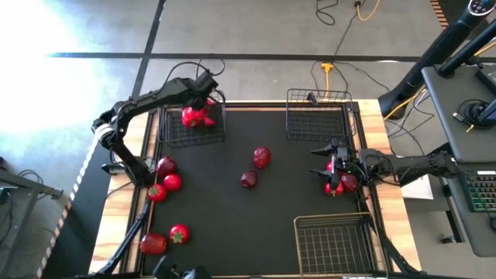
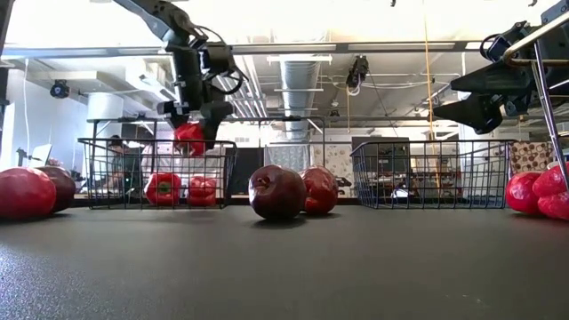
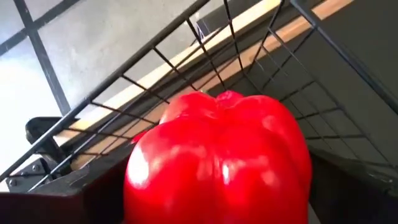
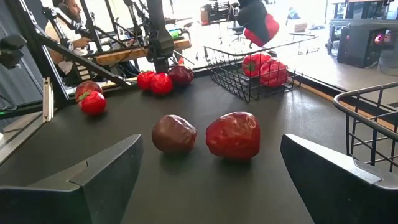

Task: Sort produce into baskets
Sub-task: Put the bell pepper into the left black wire basket

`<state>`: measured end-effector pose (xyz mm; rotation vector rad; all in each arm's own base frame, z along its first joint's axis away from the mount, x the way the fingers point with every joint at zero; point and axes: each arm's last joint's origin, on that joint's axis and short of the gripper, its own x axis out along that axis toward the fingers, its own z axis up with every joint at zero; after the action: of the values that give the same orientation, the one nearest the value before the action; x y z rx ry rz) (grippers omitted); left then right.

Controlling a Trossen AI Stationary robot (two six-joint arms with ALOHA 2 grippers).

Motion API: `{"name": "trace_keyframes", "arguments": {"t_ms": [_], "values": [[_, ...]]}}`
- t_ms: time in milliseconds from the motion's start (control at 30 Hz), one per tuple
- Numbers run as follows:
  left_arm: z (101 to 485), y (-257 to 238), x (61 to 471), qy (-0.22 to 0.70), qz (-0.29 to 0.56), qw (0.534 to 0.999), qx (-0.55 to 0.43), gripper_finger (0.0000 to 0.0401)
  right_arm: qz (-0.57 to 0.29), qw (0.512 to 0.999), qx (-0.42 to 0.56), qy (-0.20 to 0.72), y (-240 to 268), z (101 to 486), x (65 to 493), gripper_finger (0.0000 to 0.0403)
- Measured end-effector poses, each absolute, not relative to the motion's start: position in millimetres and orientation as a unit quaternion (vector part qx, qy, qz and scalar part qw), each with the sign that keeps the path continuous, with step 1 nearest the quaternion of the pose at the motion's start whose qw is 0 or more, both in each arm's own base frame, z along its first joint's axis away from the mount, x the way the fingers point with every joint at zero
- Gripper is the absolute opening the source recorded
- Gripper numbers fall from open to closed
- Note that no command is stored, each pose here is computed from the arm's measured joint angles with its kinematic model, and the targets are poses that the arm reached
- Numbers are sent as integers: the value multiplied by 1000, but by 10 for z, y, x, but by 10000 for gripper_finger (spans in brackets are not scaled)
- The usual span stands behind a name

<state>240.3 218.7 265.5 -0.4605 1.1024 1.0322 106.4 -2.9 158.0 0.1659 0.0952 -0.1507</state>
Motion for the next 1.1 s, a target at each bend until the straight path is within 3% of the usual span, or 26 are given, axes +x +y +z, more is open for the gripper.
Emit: {"name": "trace_keyframes", "arguments": {"t_ms": [133,433,1100], "values": [[2600,2161,2389,499,469,695,-219,377,-75,993,83,48,-29,1579,1064,373],[2061,2067,2316,539,424,673,-278,378,-75,993,83,48,-29,1580,1064,373],[2037,2160,2224,460,529,612,-367,378,-75,993,83,47,-29,1580,1064,373]]}}
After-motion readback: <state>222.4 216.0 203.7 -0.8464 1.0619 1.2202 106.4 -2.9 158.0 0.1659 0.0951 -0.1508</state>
